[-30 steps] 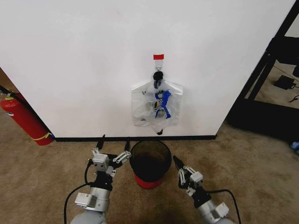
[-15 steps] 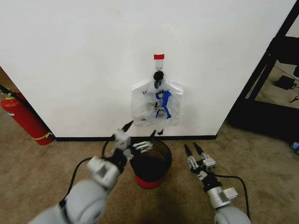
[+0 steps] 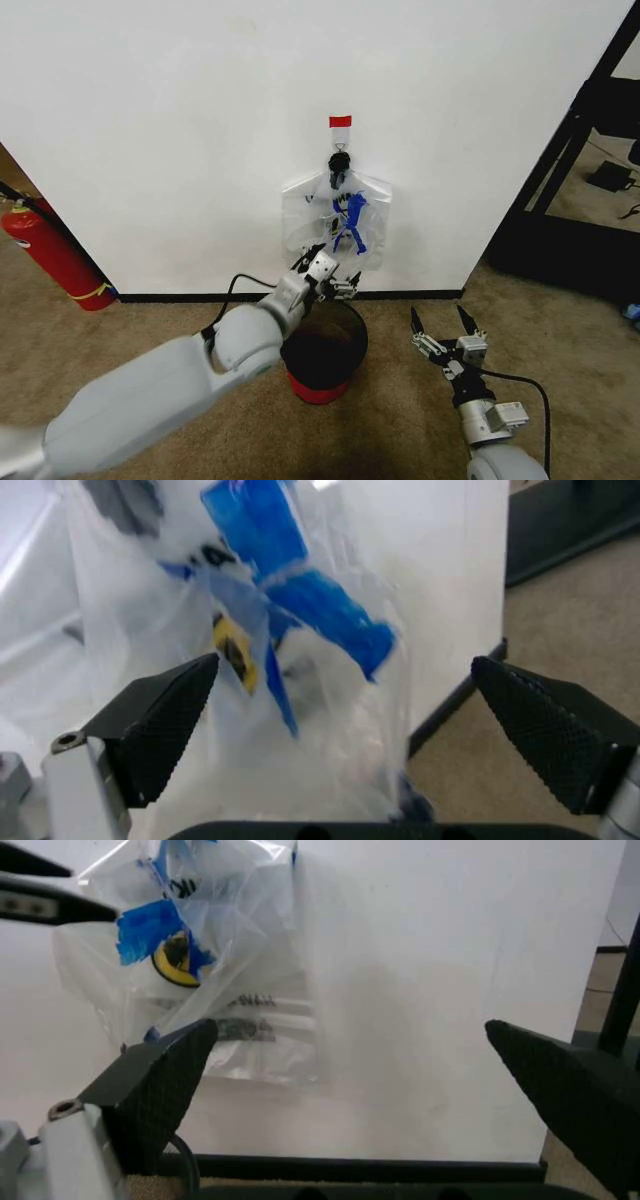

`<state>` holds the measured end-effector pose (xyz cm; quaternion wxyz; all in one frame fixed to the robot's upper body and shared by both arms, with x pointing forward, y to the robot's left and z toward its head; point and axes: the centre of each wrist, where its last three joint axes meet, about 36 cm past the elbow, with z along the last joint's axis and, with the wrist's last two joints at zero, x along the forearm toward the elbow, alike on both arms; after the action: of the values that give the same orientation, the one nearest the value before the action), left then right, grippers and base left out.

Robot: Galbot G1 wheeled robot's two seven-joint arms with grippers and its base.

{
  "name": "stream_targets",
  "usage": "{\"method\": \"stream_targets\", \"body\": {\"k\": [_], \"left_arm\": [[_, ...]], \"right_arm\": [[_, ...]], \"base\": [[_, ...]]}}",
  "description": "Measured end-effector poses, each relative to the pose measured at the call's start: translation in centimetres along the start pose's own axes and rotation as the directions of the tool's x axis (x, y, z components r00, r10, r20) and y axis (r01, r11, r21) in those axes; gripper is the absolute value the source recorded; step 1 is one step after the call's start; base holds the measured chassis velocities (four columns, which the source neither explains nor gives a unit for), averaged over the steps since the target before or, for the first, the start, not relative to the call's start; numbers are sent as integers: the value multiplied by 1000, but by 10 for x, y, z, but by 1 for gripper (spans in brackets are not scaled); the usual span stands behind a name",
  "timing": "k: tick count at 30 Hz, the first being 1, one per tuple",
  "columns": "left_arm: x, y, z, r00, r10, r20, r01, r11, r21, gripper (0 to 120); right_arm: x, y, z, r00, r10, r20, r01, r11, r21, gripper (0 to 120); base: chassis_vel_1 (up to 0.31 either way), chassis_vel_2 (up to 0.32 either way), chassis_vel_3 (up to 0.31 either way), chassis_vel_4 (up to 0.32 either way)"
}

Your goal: Pick up the garbage bag from the wall and place it over the trash bin.

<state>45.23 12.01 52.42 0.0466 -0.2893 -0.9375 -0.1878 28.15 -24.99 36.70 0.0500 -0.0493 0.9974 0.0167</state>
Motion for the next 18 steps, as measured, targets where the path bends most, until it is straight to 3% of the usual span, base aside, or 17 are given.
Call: {"method": "stream_targets", "body": {"k": [7, 18], "left_arm": [[-22, 10, -18, 1000, 6, -15, -7, 999, -43, 98], [-42, 17, 3, 994, -5, -111, -2, 998, -62, 91]], "right_arm": [[0, 1, -4, 1000, 4, 11, -4, 1000, -6, 100], [-1, 4, -9, 1000, 7, 25, -7, 1000, -29, 100]], "base": [[0, 0, 0, 0], [0, 0, 0, 0]]}}
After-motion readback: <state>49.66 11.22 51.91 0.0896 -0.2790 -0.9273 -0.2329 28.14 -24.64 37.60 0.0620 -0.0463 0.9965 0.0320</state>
